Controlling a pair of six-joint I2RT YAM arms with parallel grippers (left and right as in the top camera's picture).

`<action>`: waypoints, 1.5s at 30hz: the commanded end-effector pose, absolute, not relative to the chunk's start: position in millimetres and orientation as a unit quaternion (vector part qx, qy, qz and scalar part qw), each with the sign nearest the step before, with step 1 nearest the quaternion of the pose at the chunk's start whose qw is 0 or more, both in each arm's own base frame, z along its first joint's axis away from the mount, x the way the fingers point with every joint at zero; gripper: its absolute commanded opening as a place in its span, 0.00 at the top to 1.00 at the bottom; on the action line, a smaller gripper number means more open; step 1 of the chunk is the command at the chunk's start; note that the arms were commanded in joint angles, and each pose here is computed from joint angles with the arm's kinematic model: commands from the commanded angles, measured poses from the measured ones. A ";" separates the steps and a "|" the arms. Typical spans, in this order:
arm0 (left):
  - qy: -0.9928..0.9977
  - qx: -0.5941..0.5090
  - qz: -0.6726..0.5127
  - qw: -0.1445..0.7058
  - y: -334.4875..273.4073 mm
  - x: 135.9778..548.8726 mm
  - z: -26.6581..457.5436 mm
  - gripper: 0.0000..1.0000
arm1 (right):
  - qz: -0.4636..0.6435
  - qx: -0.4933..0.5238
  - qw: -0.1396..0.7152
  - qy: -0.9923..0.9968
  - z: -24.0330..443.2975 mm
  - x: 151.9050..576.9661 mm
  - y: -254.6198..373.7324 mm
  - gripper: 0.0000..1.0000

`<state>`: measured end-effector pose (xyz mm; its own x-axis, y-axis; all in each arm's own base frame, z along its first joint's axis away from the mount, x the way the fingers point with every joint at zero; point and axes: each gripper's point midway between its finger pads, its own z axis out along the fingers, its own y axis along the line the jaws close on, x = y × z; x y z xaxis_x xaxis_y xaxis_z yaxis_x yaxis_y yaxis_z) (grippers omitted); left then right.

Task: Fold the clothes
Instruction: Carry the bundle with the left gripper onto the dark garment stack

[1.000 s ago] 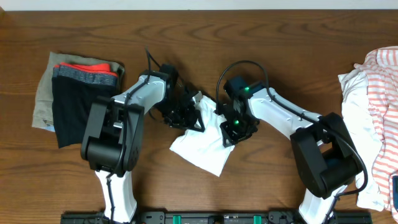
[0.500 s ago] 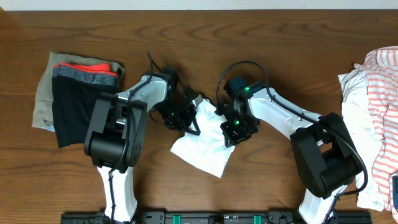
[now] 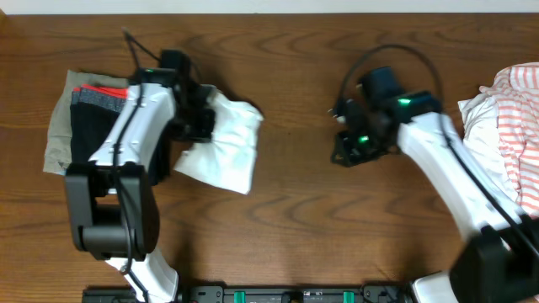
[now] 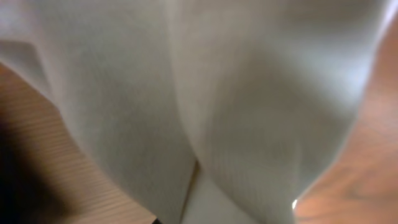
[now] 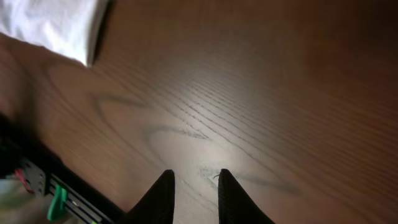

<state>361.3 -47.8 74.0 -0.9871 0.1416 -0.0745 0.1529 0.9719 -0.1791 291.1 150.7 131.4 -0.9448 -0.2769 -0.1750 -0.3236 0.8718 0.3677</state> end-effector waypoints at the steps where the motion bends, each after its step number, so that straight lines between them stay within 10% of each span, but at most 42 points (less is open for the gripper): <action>1: 0.998 0.041 0.012 0.043 5.5 370.2 82.6 0.94 | 0.193 -0.145 0.088 0.966 151.1 292.7 135.4 0.77; 45: 0.980 -0.126 0.063 0.141 163.2 376.0 197.4 0.94 | 0.165 -0.138 0.097 0.972 160.2 286.0 116.9 0.74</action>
